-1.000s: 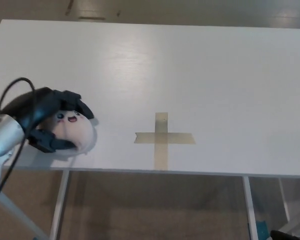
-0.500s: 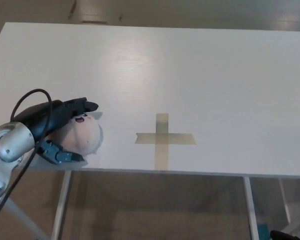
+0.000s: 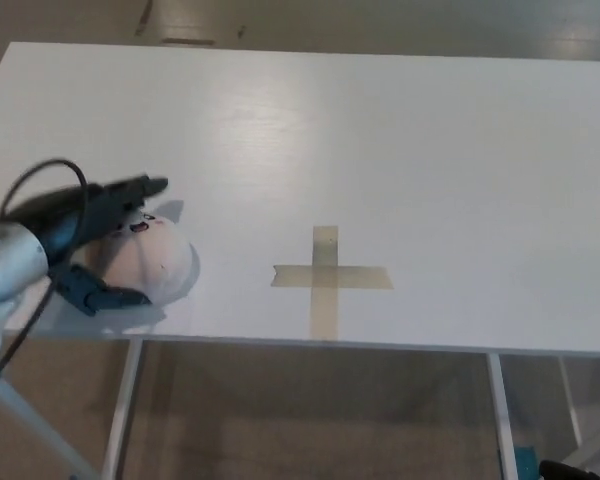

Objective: Use the left hand to take the pink dumpling toy on a person's hand and put it on the desk.

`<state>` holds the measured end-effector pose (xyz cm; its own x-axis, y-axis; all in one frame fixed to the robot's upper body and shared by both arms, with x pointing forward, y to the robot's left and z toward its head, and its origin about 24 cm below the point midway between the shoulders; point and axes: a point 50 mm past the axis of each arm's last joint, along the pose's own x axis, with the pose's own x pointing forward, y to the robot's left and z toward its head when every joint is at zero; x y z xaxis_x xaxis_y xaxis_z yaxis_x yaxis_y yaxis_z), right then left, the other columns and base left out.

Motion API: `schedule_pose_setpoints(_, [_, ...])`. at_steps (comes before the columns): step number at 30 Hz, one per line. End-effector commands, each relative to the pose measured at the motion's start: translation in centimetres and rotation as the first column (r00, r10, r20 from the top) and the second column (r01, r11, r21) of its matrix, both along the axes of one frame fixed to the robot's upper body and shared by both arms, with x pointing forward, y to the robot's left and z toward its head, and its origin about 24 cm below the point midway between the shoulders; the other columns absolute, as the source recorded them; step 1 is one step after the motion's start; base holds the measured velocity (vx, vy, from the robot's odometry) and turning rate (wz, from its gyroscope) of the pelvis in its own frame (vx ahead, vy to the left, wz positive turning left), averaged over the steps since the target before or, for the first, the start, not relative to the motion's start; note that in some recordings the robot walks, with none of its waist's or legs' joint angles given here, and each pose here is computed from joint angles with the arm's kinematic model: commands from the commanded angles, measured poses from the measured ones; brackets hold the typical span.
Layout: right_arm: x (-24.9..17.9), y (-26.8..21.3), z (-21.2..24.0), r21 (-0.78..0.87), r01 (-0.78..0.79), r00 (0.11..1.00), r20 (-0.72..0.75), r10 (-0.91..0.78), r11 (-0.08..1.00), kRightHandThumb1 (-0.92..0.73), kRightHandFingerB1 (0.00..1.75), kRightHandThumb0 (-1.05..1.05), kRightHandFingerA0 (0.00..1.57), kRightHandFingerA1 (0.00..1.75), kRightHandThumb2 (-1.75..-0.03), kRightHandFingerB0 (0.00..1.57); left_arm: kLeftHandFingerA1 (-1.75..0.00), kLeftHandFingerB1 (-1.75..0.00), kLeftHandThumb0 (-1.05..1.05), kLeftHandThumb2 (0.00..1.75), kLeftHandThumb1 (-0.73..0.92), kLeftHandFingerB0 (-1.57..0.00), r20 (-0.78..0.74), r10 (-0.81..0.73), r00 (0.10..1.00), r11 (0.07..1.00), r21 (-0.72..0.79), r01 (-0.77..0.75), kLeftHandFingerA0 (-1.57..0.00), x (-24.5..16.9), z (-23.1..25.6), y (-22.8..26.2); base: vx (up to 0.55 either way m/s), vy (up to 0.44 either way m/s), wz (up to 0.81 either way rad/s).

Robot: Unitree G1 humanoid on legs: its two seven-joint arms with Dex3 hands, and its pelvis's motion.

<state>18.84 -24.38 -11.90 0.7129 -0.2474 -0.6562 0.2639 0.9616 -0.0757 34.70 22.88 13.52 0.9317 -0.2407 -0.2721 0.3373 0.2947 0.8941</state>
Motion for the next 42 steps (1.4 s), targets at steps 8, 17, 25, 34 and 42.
schedule_pose_setpoints(8, [-0.7, -0.5, -0.3, 0.008, 0.011, 0.999, -0.03, -0.011, 1.0, -0.5, 0.55, -0.37, 0.5, 0.58, -0.84, 0.45, 0.0, -0.04, -0.9, 0.66, 0.4, 0.0, 0.243, -0.05, 0.969, 0.997, -0.045, 0.063, 0.0, -1.2, 11.3, 1.4, 0.0, 0.0, 0.0])
schedule_pose_setpoints(17, [-1.0, -0.4, -0.4, -0.007, -0.002, 0.999, -0.04, 0.002, 1.0, -0.5, 0.54, -0.36, 0.5, 0.58, -0.84, 0.42, 0.0, -0.03, -0.92, 0.66, 0.4, 0.0, 0.476, -0.098, 0.874, 0.982, -0.098, 0.164, 0.0, -6.0, 17.1, 3.8, 0.0, 0.0, 0.0])
schedule_pose_setpoints(25, [-1.3, -0.5, -0.6, -0.006, -0.009, 0.998, -0.058, 0.008, 1.0, -0.5, 0.55, -0.37, 0.5, 0.58, -0.83, 0.43, -0.43, -0.39, -0.54, 0.68, 0.36, -0.3, 0.534, -0.064, 0.843, 0.929, -0.278, 0.246, -0.32, -15.4, 13.1, 7.8, 0.0, 0.0, 0.0])
schedule_pose_setpoints(34, [-1.8, -0.6, -0.8, -0.029, -0.033, 0.996, -0.085, 0.031, 0.999, -0.5, 0.54, -0.37, 0.51, 0.58, -0.83, 0.42, -0.49, -0.43, -0.36, 0.53, 0.46, -0.6, 0.307, 0.14, 0.941, 0.852, -0.522, 0.043, -0.74, -24.9, 4.6, 10.5, 0.0, 0.0, 0.0])
schedule_pose_setpoints(42, [-1.6, -0.5, -0.8, -0.049, -0.043, 0.995, -0.098, 0.038, 0.998, -0.5, 0.54, -0.37, 0.51, 0.58, -0.84, 0.43, -0.56, -0.49, -0.35, 0.54, 0.48, -0.74, 0.033, 0.339, 0.94, 0.764, -0.593, -0.254, -0.91, -29.4, -1.9, 12.9, 0.0, 0.0, 0.0])
